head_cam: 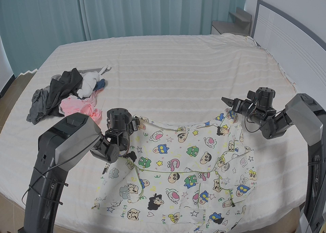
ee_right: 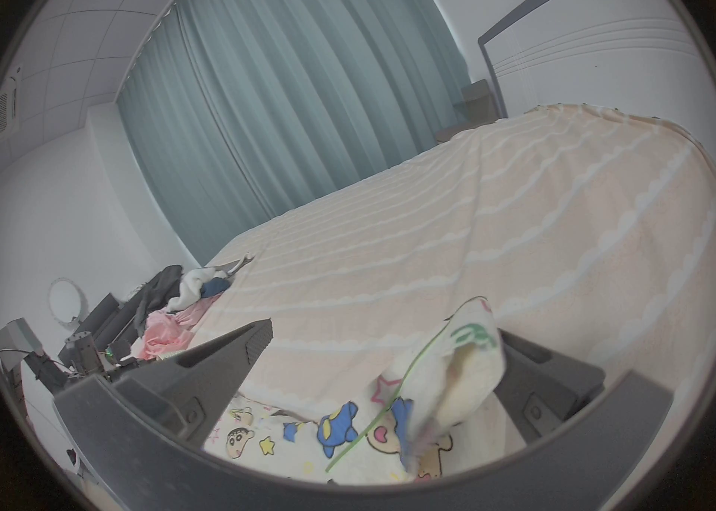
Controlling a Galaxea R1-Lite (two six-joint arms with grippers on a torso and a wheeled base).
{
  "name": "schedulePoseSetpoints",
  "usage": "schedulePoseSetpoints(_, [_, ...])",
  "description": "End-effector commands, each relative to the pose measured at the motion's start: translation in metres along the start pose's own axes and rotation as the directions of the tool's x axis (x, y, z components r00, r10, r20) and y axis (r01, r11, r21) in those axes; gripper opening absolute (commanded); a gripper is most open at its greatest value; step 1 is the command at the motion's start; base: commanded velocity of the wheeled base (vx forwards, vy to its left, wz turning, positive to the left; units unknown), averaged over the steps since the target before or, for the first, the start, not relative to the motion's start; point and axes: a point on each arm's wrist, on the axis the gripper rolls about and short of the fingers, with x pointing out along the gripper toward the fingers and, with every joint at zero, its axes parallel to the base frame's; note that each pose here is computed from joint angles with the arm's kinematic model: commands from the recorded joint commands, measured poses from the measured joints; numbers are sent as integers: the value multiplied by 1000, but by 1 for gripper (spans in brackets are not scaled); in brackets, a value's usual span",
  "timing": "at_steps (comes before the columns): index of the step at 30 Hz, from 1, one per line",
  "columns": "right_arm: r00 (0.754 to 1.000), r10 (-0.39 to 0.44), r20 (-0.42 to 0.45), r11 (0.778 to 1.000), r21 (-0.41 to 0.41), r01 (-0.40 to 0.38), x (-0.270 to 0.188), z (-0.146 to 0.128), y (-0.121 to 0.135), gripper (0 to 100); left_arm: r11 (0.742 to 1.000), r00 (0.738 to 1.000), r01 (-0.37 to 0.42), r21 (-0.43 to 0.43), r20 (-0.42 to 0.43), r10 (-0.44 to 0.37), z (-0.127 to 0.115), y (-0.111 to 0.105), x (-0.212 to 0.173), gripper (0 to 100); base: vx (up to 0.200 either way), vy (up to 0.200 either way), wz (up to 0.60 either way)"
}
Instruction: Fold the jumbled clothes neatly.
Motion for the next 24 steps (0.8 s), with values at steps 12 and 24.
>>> schedulePoseSetpoints(12, [993,-118,8,978,176,115,15,-10,-24,100,992,982,-87,-87,159,100,19,20,32,100,0,0,0])
schedulePoseSetpoints(24, [984,-41,-176,932,348,101,-19,-14,45,100,989,982,-51,-139,171,75,93,41,-28,100,0,0,0])
